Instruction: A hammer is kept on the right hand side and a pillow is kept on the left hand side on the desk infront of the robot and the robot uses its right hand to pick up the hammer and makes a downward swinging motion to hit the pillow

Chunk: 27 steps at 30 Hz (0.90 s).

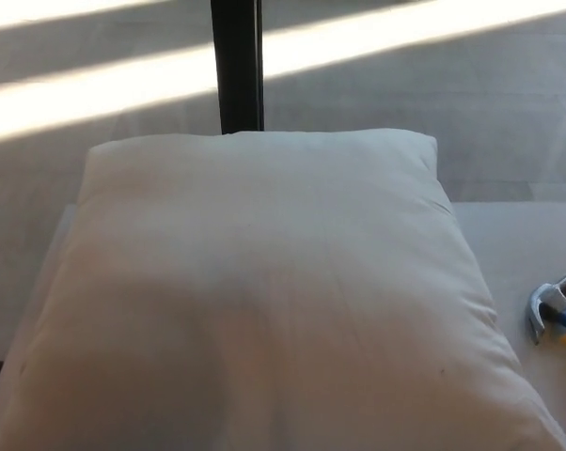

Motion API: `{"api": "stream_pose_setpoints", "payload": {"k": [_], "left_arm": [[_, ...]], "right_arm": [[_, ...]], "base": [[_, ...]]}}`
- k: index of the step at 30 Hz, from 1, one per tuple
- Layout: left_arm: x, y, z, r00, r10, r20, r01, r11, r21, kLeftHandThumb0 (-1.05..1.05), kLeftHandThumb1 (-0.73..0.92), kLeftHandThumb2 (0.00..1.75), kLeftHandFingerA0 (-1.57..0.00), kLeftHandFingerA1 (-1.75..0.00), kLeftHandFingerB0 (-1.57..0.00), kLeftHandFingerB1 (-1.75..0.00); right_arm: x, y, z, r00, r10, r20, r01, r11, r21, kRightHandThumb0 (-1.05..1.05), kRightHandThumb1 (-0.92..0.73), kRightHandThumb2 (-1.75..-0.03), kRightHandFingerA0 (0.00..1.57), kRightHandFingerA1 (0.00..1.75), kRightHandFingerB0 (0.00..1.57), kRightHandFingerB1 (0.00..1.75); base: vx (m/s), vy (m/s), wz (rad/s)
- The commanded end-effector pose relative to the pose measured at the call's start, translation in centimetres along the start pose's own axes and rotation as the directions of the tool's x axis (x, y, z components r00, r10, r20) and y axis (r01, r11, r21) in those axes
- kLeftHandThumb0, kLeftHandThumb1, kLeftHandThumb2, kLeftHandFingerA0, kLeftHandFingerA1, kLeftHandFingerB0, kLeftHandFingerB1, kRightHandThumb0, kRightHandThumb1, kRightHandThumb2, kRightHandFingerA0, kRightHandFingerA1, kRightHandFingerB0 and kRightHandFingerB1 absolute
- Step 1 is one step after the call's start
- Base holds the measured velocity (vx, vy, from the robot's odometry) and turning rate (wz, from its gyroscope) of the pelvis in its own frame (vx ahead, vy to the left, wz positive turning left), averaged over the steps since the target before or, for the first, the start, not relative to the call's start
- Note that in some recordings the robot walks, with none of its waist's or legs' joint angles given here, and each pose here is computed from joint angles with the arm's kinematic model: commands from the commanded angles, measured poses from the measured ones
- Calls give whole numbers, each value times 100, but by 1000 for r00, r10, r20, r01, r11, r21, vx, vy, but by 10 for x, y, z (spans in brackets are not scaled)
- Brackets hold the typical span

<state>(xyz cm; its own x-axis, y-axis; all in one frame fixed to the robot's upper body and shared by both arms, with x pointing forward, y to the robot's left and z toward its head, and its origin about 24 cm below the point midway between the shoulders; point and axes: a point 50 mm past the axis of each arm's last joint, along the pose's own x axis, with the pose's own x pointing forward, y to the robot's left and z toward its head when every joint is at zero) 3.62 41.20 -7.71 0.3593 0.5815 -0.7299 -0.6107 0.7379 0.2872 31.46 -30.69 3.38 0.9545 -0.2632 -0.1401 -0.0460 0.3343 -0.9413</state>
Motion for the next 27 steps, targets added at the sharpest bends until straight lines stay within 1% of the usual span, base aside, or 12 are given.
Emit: {"api": "stream_pose_setpoints", "payload": {"k": [1,3,5,7,8,9,10,11,16,25,26,27], "left_arm": [[-2,9,5,999,13,33,-12,1000,-14,-67,78,63,-77,-57,-67,-52],[-2,11,4,999,21,25,-20,1000,-6,-67,78,64,-78,-56,-66,-50],[-2,11,4,1000,19,22,-19,1000,1,-66,79,63,-78,-55,-64,-49],[-2,10,4,999,29,29,-29,1000,-2,-69,77,63,-81,-56,-67,-51],[-3,11,2,999,29,27,-29,1000,-3,-73,63,80,-77,-62,-62,-56],[-3,11,2,999,28,27,-28,1000,-5,-68,77,63,-82,-57,-68,-50],[-3,11,2,999,26,19,-26,999,-20,-67,77,63,-77,-55,-66,-49],[-3,11,2,1000,25,15,-25,999,-24,-68,77,63,-77,-55,-65,-49],[-3,12,1,1000,19,20,-19,1000,11,-69,77,63,-75,-55,-64,-50],[-4,12,-4,1000,19,5,-20,1000,15,-70,78,63,-79,-56,-67,-50],[-4,12,-3,1000,21,6,-21,1000,-14,-69,77,63,-81,-58,-66,-50],[-4,12,-4,1000,18,6,-18,1000,-14,-70,77,63,-79,-58,-66,-50]], "right_arm": [[-7,14,-5,997,66,-36,-61,989,132,-35,-59,-91,92,161,80,79],[-7,15,-1,998,57,-19,-54,988,141,-35,-61,-89,93,156,76,66],[-5,14,6,998,60,-7,-57,981,187,-32,-62,-88,91,167,80,92],[-4,13,12,999,53,-1,-52,978,200,-31,-62,-88,90,166,80,88],[-2,13,16,998,62,-1,-61,976,208,-30,-64,-86,87,174,70,132],[-1,11,19,998,55,12,-56,973,225,-22,-60,-90,101,173,71,143],[0,8,24,998,52,25,-57,955,290,-26,-56,-98,90,173,82,159],[2,5,28,998,50,36,-59,949,311,-26,-56,-100,92,172,83,162],[8,-10,54,994,2,112,-45,921,386,-21,-42,-121,91,175,80,162],[20,-45,98,984,-83,159,-7,867,498,-18,-43,-125,93,172,84,157],[21,-52,102,978,-104,181,-2,861,509,-25,-46,-115,122,138,108,130],[22,-55,104,978,-106,180,-1,859,512,-21,-45,-122,94,175,84,159]], "base": [[0,0,0],[0,0,0],[0,0,0],[0,0,0],[0,0,0],[0,0,0],[0,0,0],[0,0,0],[0,0,0],[0,0,0],[0,0,0],[0,0,0]]}}
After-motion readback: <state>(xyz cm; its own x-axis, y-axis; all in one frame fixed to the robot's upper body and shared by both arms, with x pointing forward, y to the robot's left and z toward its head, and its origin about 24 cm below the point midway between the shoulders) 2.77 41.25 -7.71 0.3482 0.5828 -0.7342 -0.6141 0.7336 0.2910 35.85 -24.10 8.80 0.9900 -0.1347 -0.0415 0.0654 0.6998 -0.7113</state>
